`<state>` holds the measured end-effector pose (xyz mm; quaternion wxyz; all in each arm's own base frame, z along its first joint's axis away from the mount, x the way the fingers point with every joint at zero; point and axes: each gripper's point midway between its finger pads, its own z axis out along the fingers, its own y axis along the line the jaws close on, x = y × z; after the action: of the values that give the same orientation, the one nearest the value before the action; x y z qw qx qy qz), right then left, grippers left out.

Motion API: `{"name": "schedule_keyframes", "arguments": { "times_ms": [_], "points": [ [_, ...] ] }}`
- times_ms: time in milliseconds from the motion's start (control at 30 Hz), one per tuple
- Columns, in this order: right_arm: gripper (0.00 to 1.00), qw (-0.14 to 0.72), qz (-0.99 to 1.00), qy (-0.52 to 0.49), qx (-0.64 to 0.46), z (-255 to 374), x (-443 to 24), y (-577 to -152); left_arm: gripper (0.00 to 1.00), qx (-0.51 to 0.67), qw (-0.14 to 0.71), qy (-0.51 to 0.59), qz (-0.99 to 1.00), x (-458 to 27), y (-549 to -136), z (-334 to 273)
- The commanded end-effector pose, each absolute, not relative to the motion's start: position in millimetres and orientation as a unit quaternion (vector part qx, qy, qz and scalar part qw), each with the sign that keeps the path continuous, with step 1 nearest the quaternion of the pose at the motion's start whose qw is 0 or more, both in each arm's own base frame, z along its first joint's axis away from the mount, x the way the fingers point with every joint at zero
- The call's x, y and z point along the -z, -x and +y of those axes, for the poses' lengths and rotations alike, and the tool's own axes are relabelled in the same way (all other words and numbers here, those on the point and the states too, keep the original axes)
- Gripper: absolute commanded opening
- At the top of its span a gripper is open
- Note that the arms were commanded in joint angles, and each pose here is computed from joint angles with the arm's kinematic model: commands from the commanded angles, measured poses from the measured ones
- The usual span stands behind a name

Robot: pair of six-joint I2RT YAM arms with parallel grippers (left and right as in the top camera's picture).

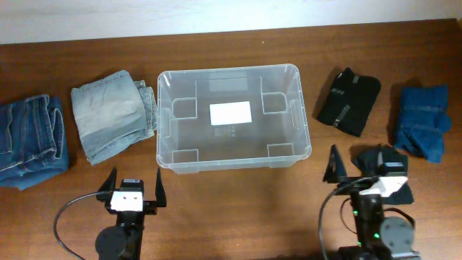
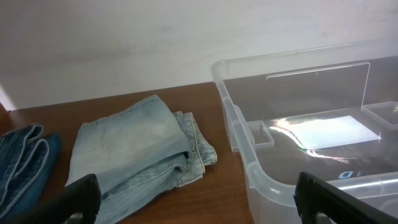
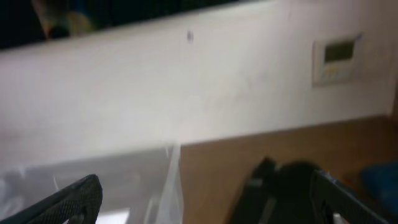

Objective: Pack container
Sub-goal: 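Reach the right gripper to the folded black garment and grasp it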

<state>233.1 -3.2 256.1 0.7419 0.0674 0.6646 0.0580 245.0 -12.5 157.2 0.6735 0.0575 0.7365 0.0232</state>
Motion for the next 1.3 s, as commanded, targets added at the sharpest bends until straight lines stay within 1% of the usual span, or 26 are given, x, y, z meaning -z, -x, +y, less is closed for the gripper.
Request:
{"name": "schedule_keyframes", "arguments": {
  "times_ms": [0, 100, 233, 300, 400, 567, 700, 800, 933, 1067, 1133, 1267],
  "points": [
    [0.98, 0.747, 0.654, -0.112, -0.037, -19.9, -292.8, -228.3, 1.0, -0.025, 0.675, -0.063, 0.734, -156.6, -244.9, -12.9],
    [0.99, 0.725, 0.678, -0.121, -0.025, -24.0, -310.0, -237.0, 1.0, -0.025, 0.676, -0.063, 0.734, -156.8, -244.9, -13.0],
    [0.99, 0.683, 0.717, -0.135, -0.019, -27.2, -327.3, -260.9, 1.0, -0.025, 0.676, -0.063, 0.734, -156.8, -244.9, -12.9],
    [0.99, 0.652, 0.742, -0.153, -0.033, -28.3, -333.7, -277.2, 1.0, -0.025, 0.675, -0.063, 0.734, -156.6, -244.9, -12.9],
    [0.99, 0.608, 0.779, -0.149, -0.041, -29.7, -343.9, -305.6, 1.0, -0.026, 0.676, -0.063, 0.734, -156.8, -244.9, -12.8],
    [0.99, 0.533, 0.826, -0.172, -0.063, -54.1, -346.9, -345.8, 1.0, -0.025, 0.675, -0.063, 0.734, -156.6, -244.9, -12.9],
    [0.99, 0.465, 0.853, -0.203, -0.125, -83.2, -334.0, -366.8, 1.0, -0.025, 0.676, -0.063, 0.734, -156.8, -244.9, -12.9],
    [0.98, 0.439, 0.854, -0.241, -0.138, -118.2, -321.7, -377.6, 1.0, -0.025, 0.675, -0.063, 0.734, -156.6, -244.9, -12.9],
    [0.98, 0.408, 0.855, -0.294, -0.127, -163.8, -287.2, -383.0, 1.0, -0.025, 0.675, -0.063, 0.734, -156.6, -244.9, -12.9],
    [0.98, 0.358, 0.863, -0.331, -0.134, -185.1, -247.4, -382.0, 1.0, -0.025, 0.675, -0.063, 0.734, -156.6, -244.9, -12.9],
    [0.98, 0.335, 0.871, -0.329, -0.142, -185.7, -229.8, -384.1, 1.0, -0.025, 0.676, -0.063, 0.734, -156.8, -244.9, -13.0],
    [0.98, 0.321, 0.895, -0.278, -0.136, -184.8, -203.0, -398.6, 1.0, -0.025, 0.675, -0.063, 0.734, -156.6, -244.9, -13.0]
  ]
}}
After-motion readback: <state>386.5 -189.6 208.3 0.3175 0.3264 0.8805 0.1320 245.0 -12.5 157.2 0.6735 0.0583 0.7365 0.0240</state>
